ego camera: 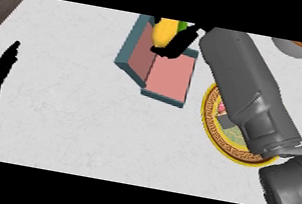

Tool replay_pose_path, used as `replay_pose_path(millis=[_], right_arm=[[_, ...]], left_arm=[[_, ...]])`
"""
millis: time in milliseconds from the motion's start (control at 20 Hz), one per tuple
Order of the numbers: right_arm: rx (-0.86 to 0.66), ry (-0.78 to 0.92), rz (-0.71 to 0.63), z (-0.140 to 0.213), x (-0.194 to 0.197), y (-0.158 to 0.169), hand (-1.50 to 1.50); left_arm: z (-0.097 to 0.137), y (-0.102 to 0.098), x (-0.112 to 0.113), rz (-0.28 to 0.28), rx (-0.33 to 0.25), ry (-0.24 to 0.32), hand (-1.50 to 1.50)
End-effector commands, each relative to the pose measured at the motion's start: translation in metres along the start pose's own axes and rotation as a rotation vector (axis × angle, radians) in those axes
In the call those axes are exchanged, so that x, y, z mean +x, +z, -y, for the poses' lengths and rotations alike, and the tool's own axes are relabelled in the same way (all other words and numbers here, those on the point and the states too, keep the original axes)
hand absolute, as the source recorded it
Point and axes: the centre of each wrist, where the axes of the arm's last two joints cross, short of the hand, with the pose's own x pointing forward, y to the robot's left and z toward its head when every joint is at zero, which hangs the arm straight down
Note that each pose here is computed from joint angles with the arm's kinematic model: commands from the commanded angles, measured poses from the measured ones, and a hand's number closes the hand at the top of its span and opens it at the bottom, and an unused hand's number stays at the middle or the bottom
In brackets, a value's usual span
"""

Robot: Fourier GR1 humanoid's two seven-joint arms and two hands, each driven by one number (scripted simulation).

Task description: Pick the lemon from the plate and place it in the cardboard box

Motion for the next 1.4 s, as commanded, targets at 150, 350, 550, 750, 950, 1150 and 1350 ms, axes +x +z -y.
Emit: replay_pose_path(millis=[150,350,550,750,950,1150,1350], right_arm=[[0.017,0.021,-0.080,-0.039,0.009,-0.016,1.50],[-0.023,0.068,-0.173,-0.051,-0.002,-0.008,1.50],[0.043,-0.065,-0.292,-0.054,-0.005,-0.006,-1.50],[0.041,-0.095,-0.269,-0.058,-0.010,-0.002,-1.50],[-0.034,-0.143,-0.198,-0.062,-0.015,0.004,-1.50],[-0.177,-0.231,-0.119,-0.054,-0.011,0.000,-1.50],[-0.288,-0.345,-0.105,-0.042,-0.003,-0.008,-1.50]], left_arm=[[0.006,-0.007,0.010,0.017,-0.035,-0.010,0.00],[0.024,-0.007,0.021,0.065,-0.055,0.002,0.00],[0.020,-0.013,0.020,0.052,-0.054,-0.003,0.00],[0.023,-0.021,0.021,0.053,-0.065,-0.007,0.00],[0.014,-0.021,0.033,0.071,-0.059,-0.002,0.00],[0.026,-0.017,0.028,0.061,-0.057,0.002,0.00],[0.004,-0.021,0.025,0.058,-0.022,0.005,0.00]])
